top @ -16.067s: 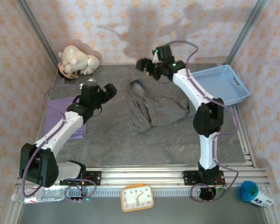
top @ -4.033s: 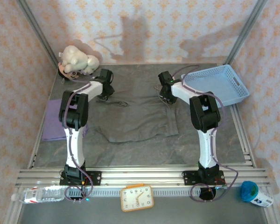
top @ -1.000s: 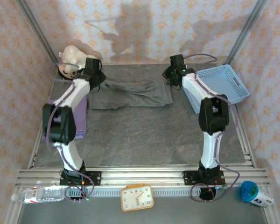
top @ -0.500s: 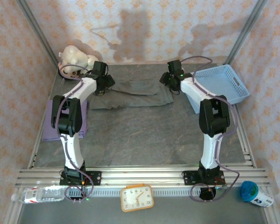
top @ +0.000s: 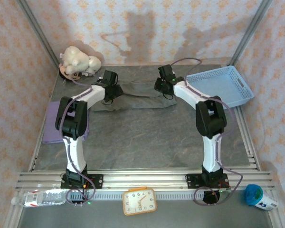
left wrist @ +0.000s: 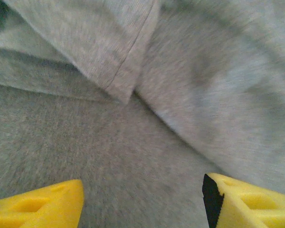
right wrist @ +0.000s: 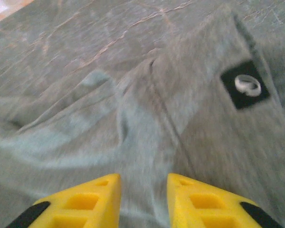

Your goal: Fold and stack the mixed laundry pile

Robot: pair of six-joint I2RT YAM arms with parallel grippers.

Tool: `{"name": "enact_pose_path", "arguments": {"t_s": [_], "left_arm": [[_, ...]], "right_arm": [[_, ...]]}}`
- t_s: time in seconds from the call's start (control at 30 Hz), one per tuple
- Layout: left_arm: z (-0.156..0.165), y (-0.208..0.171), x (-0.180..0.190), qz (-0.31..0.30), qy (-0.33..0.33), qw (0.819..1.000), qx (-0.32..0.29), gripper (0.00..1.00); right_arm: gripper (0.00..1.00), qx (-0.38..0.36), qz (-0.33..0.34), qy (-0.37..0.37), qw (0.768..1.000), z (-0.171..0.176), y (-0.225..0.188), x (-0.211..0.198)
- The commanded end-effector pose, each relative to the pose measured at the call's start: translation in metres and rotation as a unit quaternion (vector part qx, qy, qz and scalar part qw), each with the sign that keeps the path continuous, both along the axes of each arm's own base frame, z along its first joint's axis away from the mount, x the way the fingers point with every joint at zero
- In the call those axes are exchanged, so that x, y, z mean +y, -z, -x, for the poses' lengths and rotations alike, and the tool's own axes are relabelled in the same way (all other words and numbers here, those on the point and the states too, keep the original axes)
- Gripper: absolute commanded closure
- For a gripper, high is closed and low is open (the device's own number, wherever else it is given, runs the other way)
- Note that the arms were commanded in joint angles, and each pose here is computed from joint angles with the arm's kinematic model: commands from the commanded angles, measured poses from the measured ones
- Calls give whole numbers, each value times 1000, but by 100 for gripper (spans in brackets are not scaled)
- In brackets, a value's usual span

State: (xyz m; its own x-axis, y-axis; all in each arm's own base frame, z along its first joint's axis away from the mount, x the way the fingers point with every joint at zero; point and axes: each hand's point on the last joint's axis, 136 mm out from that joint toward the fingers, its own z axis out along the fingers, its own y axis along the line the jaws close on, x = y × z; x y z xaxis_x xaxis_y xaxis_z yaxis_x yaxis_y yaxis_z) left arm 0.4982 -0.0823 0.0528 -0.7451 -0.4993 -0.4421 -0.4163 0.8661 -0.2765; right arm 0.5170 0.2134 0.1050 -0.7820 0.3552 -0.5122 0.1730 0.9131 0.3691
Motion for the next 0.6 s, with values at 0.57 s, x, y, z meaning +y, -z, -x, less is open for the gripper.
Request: {"name": "enact_pose_path", "arguments": {"t_s": [0.57], "left_arm": [[81,49,-11,24,24,996,80,33]], "right_arm": [[69,132,15,86,987,59,95,-71]]}}
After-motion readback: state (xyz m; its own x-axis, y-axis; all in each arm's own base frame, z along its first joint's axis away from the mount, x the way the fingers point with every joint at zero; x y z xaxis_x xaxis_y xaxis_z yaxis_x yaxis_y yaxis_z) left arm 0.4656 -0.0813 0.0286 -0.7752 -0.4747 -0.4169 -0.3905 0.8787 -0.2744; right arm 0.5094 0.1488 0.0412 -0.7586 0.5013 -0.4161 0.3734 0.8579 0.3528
